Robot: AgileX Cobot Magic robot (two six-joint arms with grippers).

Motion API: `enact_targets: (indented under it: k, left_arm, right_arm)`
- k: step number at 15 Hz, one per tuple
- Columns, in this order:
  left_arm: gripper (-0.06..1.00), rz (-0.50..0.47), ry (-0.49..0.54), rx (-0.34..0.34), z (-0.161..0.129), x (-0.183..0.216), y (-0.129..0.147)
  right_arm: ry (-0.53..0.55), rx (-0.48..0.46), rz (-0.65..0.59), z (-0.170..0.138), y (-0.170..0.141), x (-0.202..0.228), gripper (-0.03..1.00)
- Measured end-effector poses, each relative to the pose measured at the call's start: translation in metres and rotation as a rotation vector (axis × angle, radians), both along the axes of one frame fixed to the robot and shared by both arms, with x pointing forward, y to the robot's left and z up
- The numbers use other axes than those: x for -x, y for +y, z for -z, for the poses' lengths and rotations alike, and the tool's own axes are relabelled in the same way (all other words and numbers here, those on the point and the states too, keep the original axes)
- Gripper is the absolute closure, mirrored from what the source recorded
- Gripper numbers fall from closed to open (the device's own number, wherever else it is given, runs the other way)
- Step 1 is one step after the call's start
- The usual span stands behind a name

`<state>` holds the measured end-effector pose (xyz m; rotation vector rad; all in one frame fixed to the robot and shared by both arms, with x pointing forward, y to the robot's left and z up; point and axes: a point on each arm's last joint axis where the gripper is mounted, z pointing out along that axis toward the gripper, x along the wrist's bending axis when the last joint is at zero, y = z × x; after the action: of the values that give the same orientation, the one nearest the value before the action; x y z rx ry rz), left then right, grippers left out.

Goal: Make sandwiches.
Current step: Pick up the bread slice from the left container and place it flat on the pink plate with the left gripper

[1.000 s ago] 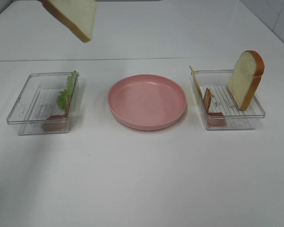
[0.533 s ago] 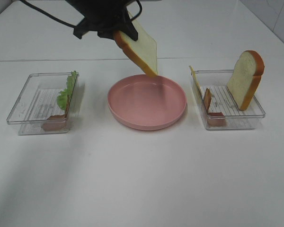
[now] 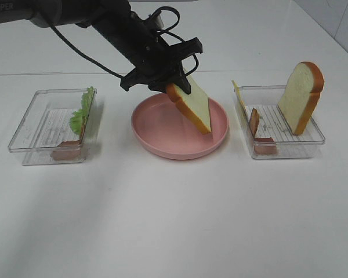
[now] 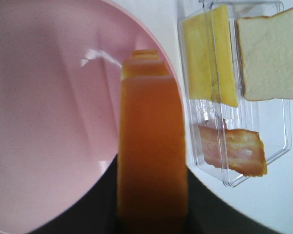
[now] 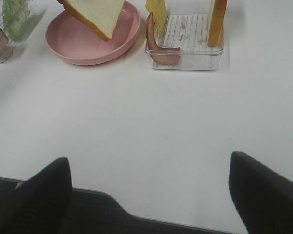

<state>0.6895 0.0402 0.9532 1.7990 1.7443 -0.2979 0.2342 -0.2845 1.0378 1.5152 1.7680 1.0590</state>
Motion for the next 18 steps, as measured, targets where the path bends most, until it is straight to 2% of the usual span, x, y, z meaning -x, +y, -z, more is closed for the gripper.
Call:
enact_targets:
  k: [6,15,16,18]
  left_arm:
    - [0.74,-0.035,0.054,0.011,0.027,-0.005,-0.003]
    - [0.74,-0.041,0.082,0.012,0.039,-0.006,-0.005]
    - [0.66,-0.04,0.08,0.007,0.04,-0.006,-0.004]
    - [0.39,-0.034,0.089,-0.012,0.044,-0.005,-0.003]
  right_arm:
    - [0.0,0.0,0.0,0.0,0.0,0.0,0.11]
    - [0.0,0.0,0.0,0.0,0.0,0.0,0.11]
    - [0.0,0.0,0.0,0.0,0.0,0.0,0.11]
    - [0.0,0.0,0.0,0.0,0.0,0.0,0.11]
